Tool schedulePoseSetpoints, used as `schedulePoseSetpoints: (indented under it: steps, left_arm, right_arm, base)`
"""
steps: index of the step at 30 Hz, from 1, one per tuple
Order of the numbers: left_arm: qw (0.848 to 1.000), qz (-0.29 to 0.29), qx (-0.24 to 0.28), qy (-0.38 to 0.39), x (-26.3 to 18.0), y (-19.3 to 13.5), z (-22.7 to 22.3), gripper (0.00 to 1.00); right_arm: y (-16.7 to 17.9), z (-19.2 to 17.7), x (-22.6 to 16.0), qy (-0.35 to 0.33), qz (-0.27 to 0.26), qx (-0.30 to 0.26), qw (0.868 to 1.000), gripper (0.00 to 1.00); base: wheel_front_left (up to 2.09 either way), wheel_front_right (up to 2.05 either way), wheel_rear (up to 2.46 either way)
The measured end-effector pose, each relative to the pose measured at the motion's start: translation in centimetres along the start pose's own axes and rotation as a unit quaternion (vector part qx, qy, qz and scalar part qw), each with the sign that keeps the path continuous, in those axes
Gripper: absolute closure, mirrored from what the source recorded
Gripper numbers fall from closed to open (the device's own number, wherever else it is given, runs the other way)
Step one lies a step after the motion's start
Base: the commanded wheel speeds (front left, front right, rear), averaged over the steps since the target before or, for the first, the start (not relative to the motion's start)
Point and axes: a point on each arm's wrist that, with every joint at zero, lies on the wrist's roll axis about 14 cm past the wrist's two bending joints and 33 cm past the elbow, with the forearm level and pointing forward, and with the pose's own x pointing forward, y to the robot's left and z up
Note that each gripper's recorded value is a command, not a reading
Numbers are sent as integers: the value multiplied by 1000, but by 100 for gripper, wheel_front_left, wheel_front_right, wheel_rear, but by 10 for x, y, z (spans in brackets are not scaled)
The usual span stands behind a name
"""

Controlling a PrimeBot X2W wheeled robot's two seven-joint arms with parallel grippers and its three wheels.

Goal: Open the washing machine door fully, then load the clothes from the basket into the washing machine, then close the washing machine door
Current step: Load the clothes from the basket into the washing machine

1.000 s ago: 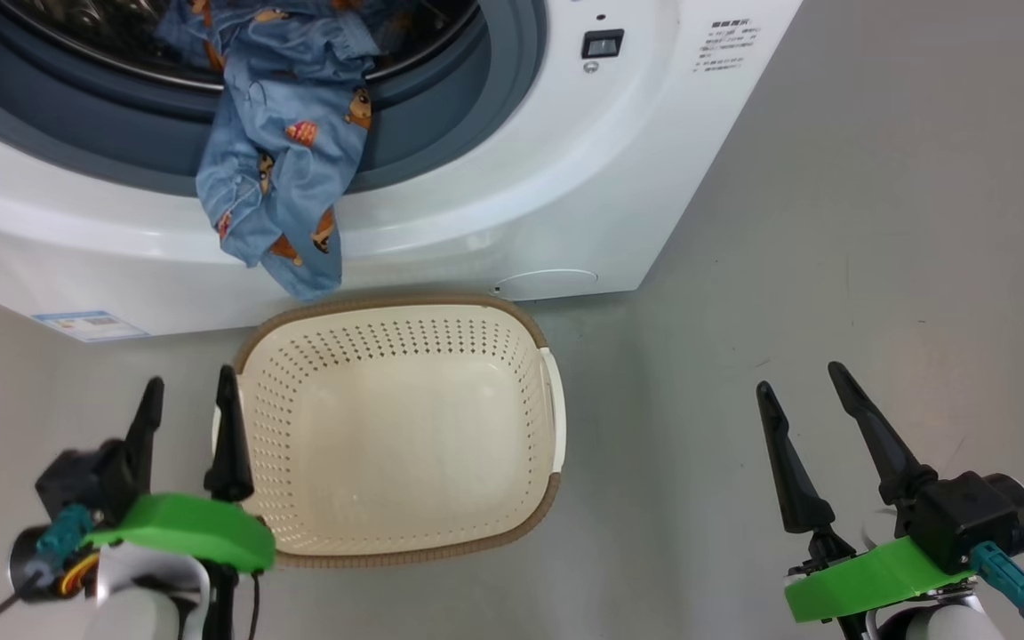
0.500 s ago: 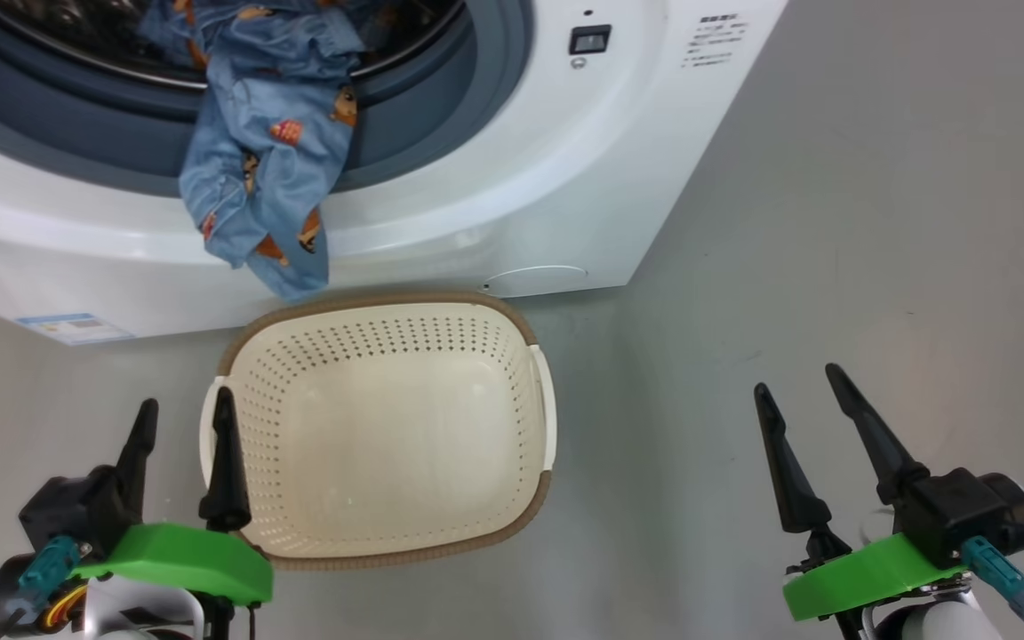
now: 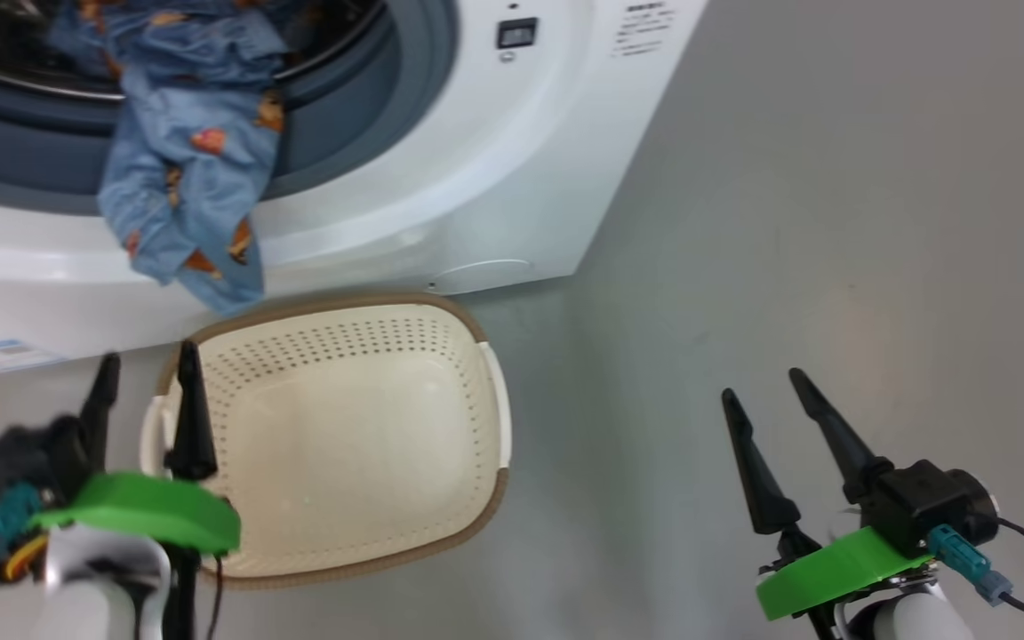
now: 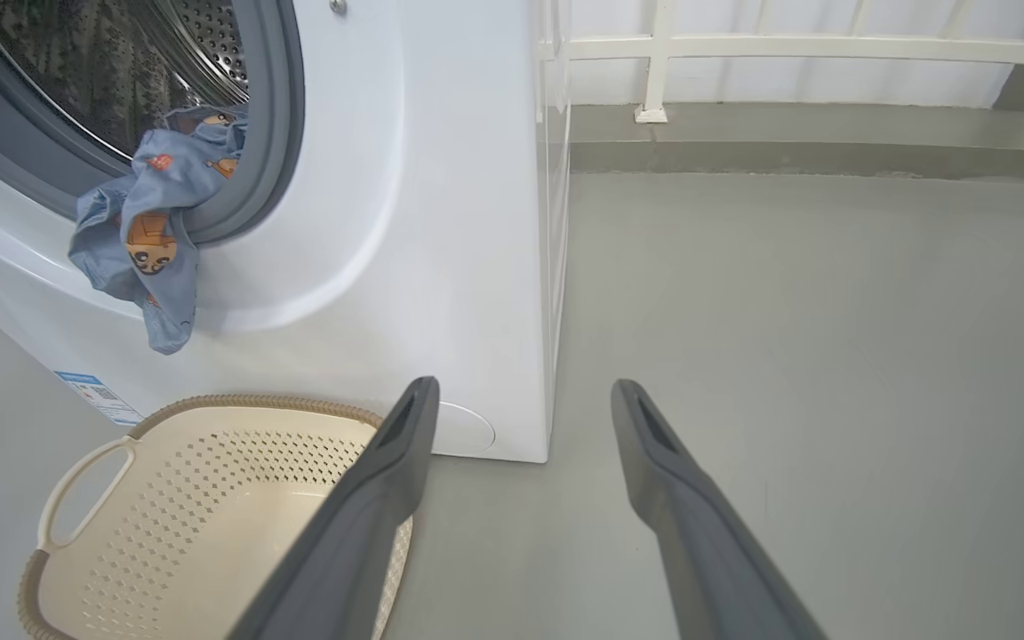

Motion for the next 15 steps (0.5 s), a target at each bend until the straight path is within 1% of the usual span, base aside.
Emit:
schedulePoseSetpoints:
  steps: [7, 11, 15]
  left_arm:
    - [999, -42, 20, 10, 45, -24, 0, 0]
    - [998, -47, 38, 35, 72, -30, -8, 0]
    - [997, -42, 43, 41, 97, -33, -8, 0]
  right_arm:
    - [-6, -3, -6, 6, -13, 15, 1000, 0]
    - [-15, -4, -12, 10, -28, 23, 999, 0]
    - [-19, -7, -17, 15, -38, 33, 999, 0]
  base:
    - [0, 0, 0]
    - [0, 0, 0]
    - [0, 0, 0]
